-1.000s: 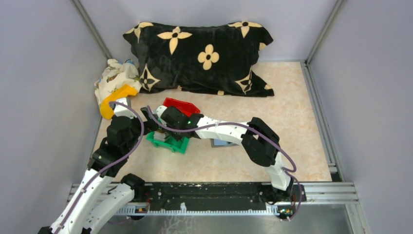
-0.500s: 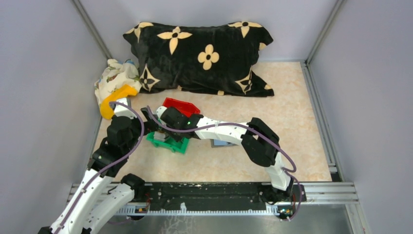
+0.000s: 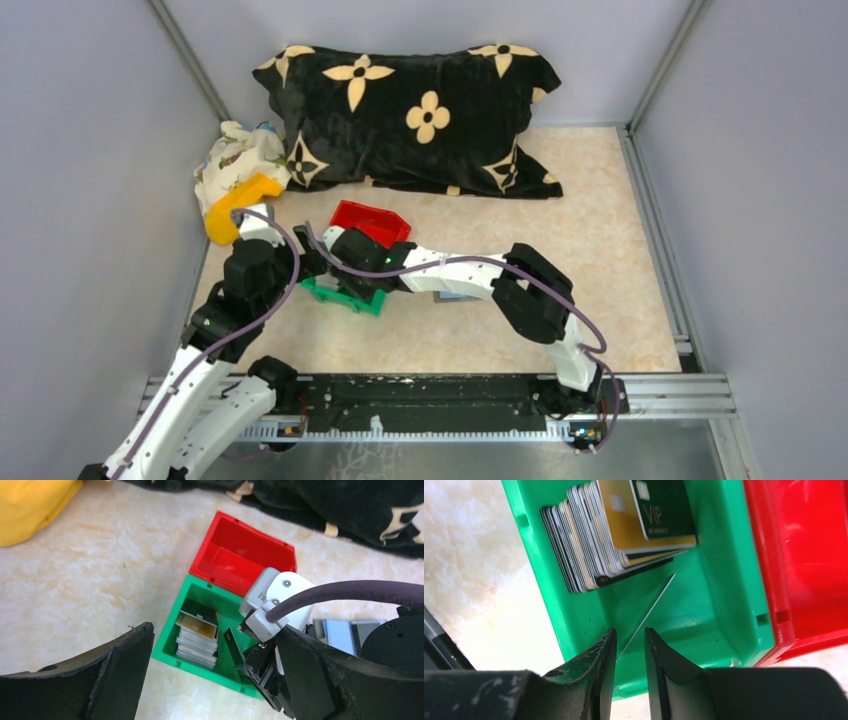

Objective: Take the credit cards out of the card holder

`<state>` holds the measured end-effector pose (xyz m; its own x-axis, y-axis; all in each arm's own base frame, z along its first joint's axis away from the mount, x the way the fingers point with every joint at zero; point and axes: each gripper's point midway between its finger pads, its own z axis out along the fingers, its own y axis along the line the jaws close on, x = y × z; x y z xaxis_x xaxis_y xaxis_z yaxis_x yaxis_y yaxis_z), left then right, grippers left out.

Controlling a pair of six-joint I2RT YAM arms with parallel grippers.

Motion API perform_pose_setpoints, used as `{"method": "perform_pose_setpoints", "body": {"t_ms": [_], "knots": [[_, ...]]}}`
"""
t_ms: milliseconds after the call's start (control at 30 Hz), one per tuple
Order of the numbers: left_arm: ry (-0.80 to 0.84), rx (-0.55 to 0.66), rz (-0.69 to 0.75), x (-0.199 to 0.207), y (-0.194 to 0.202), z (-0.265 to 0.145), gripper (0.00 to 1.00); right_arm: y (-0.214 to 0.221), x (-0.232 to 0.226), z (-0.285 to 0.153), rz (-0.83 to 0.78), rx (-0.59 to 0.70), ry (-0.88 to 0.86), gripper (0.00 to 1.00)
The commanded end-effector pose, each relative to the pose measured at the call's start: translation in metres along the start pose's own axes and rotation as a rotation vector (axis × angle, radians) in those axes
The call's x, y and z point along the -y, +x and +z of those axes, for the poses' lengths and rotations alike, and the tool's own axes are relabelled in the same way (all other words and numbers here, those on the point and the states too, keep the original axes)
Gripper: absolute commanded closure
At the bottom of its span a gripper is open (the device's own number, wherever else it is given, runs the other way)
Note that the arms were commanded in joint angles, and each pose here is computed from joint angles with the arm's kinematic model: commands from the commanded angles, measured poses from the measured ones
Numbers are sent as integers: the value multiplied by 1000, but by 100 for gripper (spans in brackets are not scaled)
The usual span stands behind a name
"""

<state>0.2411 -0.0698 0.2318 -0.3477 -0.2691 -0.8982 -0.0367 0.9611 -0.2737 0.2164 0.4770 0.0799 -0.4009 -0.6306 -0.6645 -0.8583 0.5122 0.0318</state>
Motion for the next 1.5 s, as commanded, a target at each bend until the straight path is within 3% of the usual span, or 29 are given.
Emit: {"method": "perform_pose_setpoints", "body": {"t_ms": [0,200,267,900,1200,1233,1333,1467], "knots": [[309,77,-114,72,-30,0,1,9,-145,-34,-362,105,-350,72],[319,70,-117,74,-29,2,1,18,-138,-40,-331,106,-327,88],[323,66,-117,75,-28,2,1,19,-136,-40,-325,112,-315,100],[343,49,-122,81,-25,7,1,-28,-83,-66,-299,239,-122,100],[334,55,-118,78,-26,5,1,-35,-69,-55,-297,236,-110,100],[333,55,-118,78,-26,5,1,-36,-70,-53,-297,233,-112,94],[332,55,-116,78,-25,5,1,-39,-70,-56,-288,247,-113,62],[333,50,-114,79,-23,7,1,-49,-65,-78,-262,313,-93,54]]}}
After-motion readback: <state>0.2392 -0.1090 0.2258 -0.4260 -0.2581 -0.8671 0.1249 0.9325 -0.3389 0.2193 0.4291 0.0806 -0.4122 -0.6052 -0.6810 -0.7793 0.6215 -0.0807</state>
